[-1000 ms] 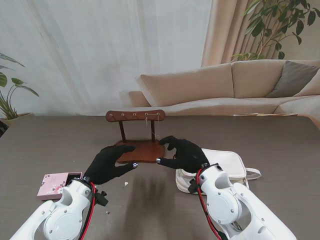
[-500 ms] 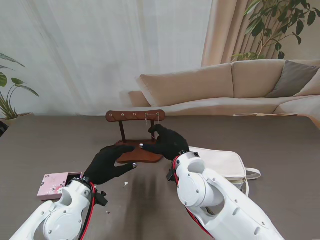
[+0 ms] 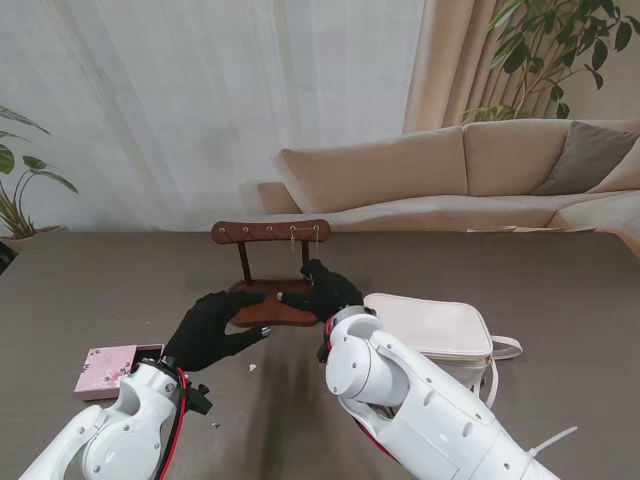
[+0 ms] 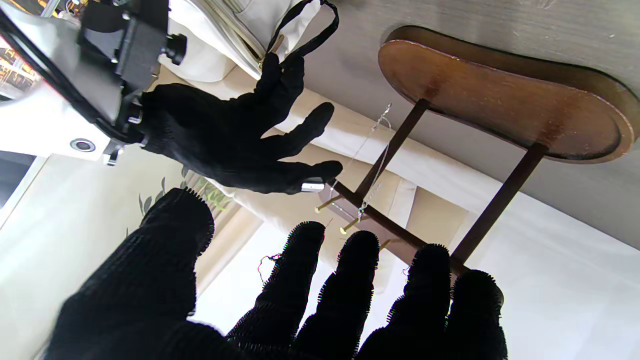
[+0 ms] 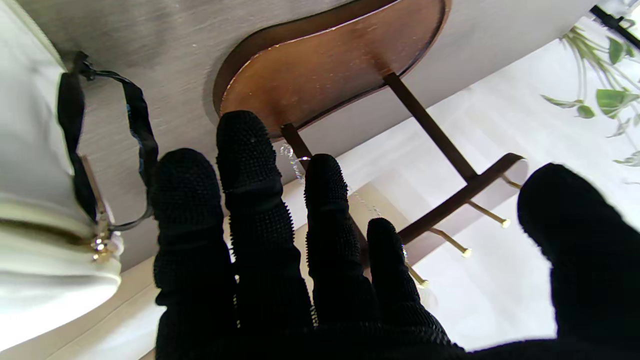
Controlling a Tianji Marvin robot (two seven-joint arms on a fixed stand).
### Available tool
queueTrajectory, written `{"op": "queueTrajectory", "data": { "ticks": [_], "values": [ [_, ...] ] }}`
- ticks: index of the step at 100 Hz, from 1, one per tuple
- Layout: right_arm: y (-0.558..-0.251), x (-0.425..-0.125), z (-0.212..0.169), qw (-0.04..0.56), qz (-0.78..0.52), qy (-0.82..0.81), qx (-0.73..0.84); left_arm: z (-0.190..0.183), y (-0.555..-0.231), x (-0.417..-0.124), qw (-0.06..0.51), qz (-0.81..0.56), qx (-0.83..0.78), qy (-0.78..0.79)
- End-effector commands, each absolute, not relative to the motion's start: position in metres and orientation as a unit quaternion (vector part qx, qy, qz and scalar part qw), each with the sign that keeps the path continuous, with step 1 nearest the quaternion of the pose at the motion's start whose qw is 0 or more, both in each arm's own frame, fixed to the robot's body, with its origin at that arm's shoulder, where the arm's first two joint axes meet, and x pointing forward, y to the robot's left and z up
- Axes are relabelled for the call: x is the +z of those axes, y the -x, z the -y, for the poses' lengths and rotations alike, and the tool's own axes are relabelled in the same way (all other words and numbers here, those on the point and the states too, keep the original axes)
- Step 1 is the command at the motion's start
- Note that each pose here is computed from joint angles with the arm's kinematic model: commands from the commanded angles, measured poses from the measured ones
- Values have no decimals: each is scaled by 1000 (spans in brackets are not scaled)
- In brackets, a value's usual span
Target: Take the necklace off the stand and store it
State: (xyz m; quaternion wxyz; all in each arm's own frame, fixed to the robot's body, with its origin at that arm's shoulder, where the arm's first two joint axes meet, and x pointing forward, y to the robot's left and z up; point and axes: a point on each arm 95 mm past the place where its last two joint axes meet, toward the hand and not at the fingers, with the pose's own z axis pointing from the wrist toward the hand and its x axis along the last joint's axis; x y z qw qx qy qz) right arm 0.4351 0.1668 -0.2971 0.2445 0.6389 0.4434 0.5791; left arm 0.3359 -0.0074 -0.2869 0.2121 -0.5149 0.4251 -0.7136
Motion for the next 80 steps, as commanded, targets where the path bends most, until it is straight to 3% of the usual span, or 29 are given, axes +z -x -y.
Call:
{"op": "queueTrajectory", "data": {
  "ticks": [1, 80],
  "values": [
    [-440, -295, -173, 241, -437, -649, 575, 9, -336, -289, 204, -429, -709, 521],
    [-481, -304, -198, 273, -356, -721, 528, 11, -339, -291, 197, -437, -707, 519]
  ]
}}
